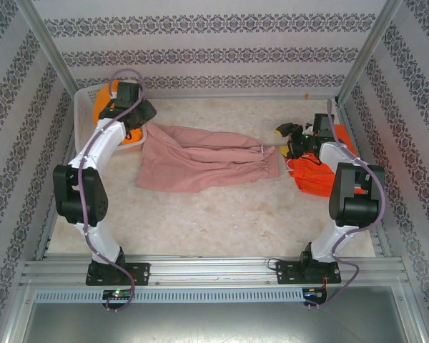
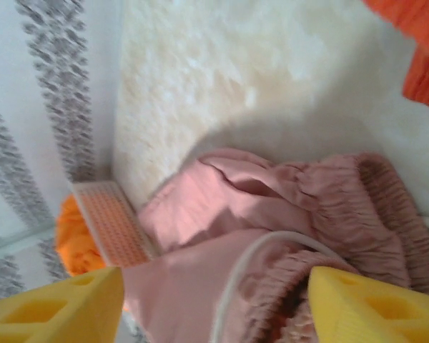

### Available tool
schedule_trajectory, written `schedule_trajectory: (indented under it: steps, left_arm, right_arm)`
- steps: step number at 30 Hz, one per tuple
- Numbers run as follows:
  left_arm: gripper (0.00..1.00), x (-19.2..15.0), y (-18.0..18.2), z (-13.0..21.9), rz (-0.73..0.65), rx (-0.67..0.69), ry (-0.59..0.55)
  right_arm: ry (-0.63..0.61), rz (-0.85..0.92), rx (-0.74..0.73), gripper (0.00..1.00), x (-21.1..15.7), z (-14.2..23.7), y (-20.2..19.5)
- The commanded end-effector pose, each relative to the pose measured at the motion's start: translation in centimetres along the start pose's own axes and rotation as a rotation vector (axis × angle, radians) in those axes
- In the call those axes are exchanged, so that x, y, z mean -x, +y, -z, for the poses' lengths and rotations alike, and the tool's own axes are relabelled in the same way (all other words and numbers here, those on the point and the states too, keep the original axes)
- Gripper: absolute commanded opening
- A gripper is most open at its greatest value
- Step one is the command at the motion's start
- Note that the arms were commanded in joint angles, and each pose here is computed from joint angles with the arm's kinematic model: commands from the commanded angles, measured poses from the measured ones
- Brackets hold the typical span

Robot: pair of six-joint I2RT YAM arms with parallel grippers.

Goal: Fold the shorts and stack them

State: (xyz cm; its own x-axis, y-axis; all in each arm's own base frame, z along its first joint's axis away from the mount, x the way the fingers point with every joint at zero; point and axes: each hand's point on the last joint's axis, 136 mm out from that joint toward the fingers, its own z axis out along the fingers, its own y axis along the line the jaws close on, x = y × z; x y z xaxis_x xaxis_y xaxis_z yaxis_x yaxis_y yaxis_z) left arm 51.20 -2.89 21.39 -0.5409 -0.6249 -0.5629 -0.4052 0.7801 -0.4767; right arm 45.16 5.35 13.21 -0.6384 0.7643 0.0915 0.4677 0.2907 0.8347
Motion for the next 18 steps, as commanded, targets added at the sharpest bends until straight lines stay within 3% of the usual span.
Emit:
schedule_trajectory:
  steps: [1, 5, 12, 18]
  left_arm:
    - [0.79, 4.3, -4.6, 6.0, 0.029, -0.223, -0.102]
    - [0.99, 2.5, -4.9, 9.5, 0.048, -0.328, -0.102]
    - [1.0, -5.4, -3.7, 9.3, 0.04, -0.402, 0.058]
    - [1.0, -10.6, -1.6, 6.7, 0.019, -0.39, 0.096]
  right_arm:
    - [-0.093, 0.064, 0.153, 0.74, -0.3, 3.7, 5.8]
    - [-0.144, 0.105, 0.154, 0.79, -2.5, 5.5, 5.8]
    - [0.022, 0.186, 0.127, 0.82, -10.0, 2.6, 5.5]
    - [0.099, 0.27, 0.044, 0.84, -14.9, -0.7, 3.6]
